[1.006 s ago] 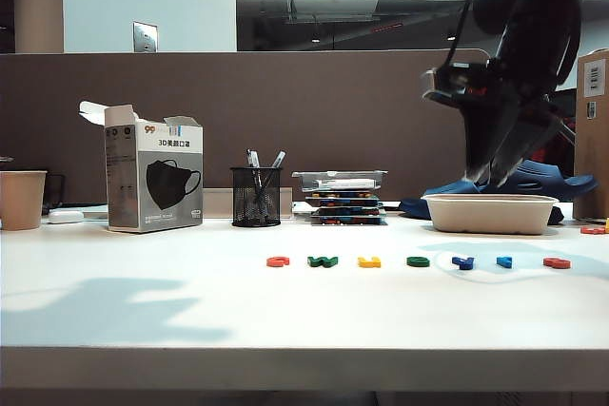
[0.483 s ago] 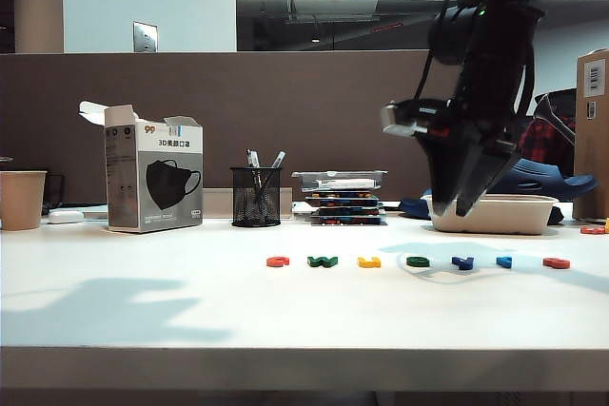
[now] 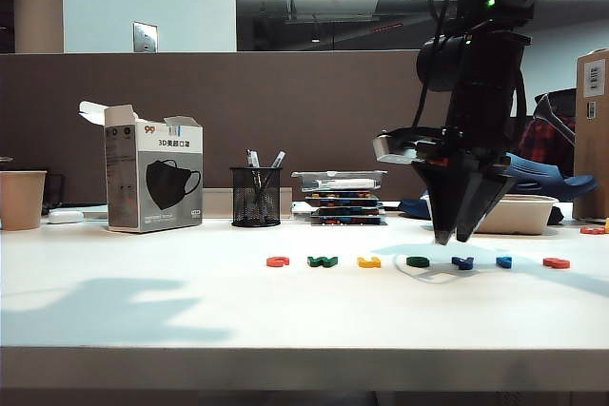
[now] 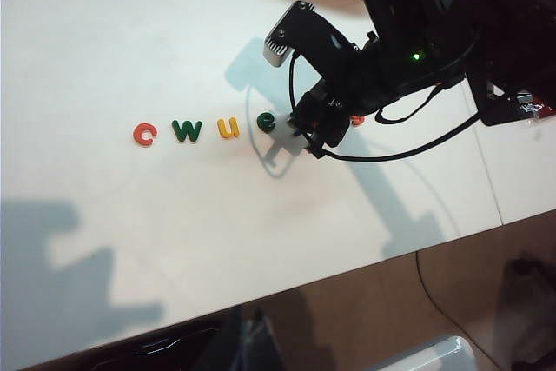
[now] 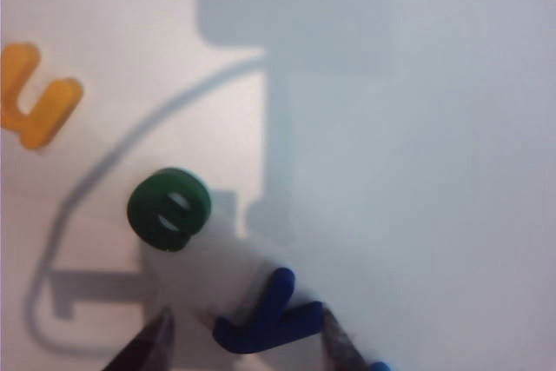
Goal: Select the appropriate letters from the row of letter magnets placed on the table to arrange into the word "yes".
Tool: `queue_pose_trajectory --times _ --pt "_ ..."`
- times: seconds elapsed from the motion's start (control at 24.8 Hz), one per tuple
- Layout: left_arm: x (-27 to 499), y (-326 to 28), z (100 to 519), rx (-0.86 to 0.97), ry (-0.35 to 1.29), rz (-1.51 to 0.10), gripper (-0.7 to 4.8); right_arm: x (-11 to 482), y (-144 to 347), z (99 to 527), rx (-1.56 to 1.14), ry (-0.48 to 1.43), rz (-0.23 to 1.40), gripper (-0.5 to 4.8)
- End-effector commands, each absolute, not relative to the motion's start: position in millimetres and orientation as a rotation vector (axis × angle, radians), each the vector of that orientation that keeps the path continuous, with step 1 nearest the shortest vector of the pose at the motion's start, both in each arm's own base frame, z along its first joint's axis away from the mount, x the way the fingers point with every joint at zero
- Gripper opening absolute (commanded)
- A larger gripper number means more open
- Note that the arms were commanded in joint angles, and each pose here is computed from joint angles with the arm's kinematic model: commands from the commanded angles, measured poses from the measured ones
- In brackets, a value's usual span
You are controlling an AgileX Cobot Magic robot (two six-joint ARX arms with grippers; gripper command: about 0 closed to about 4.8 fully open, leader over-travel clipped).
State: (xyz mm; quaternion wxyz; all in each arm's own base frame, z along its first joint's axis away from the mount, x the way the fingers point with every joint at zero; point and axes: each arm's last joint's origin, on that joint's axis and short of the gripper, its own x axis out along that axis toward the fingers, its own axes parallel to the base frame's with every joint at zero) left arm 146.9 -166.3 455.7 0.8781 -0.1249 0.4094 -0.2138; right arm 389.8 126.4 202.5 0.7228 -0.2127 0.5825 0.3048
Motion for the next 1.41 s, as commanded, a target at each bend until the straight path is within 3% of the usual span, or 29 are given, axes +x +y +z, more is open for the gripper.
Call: queue_pose_trajectory --times 0.04,1.41 --pt "146.3 -165.6 457.5 -0.262 0.840 -0.449 -0.05 391.8 126.9 201.7 -0.490 1.273 0.671 2.12" --pt "146.3 -165.6 457.5 -0.262 0.840 -0.448 -0.05 394.6 129.4 183.4 -0.496 1.326 0.679 1.97"
